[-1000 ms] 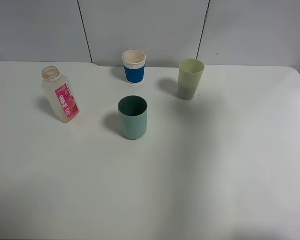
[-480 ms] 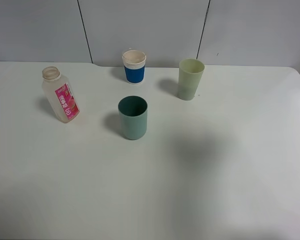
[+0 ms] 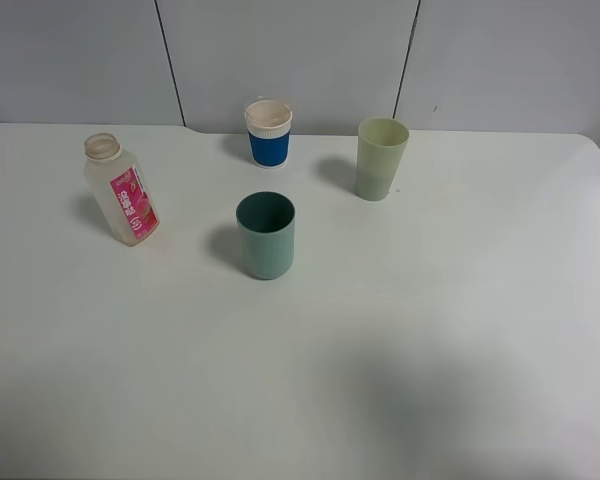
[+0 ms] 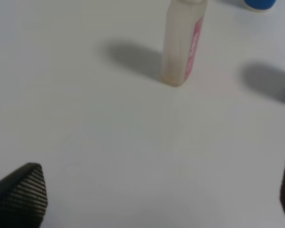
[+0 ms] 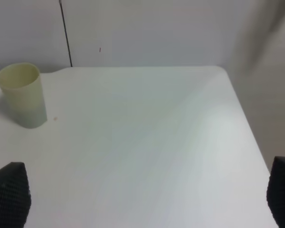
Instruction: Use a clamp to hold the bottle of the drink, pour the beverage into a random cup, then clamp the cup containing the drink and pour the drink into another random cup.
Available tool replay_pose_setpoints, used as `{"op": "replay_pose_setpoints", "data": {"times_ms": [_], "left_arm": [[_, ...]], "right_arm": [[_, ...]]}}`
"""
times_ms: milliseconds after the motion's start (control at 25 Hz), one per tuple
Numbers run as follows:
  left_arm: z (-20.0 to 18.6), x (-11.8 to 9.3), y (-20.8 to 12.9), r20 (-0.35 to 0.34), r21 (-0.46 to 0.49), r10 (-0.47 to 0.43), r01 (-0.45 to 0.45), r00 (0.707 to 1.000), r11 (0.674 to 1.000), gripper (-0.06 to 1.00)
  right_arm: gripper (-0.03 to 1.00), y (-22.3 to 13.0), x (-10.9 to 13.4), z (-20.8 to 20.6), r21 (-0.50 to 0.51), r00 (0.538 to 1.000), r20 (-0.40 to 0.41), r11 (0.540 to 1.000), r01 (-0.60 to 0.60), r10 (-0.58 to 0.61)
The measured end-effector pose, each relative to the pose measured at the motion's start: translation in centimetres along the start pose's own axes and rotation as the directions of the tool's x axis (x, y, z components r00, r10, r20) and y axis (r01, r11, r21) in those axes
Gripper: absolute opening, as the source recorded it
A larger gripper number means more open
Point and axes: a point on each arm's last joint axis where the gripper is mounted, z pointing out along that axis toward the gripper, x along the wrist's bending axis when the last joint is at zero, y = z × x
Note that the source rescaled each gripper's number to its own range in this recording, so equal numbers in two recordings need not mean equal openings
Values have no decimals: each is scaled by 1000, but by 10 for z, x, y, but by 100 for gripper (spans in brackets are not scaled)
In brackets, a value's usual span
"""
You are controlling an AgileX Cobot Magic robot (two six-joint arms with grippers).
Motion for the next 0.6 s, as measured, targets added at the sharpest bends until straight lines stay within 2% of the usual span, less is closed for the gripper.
{"op": "replay_pose_setpoints", "data": {"times_ms": [200, 400, 600], "left_arm": [[0, 0, 0, 0, 0, 0, 0, 1000, 1000, 100], [0, 0, 0, 0, 0, -6, 6, 1000, 1000, 100], [0, 0, 0, 0, 0, 0, 0, 1000, 1000, 100]], "right_arm": [[100, -12, 1, -16, -20, 1000, 1, 1000, -4, 4], [100, -22, 4, -16, 83, 999, -34, 996, -15, 17], [100, -41, 6, 6, 185, 999, -40, 983, -10, 17]]}}
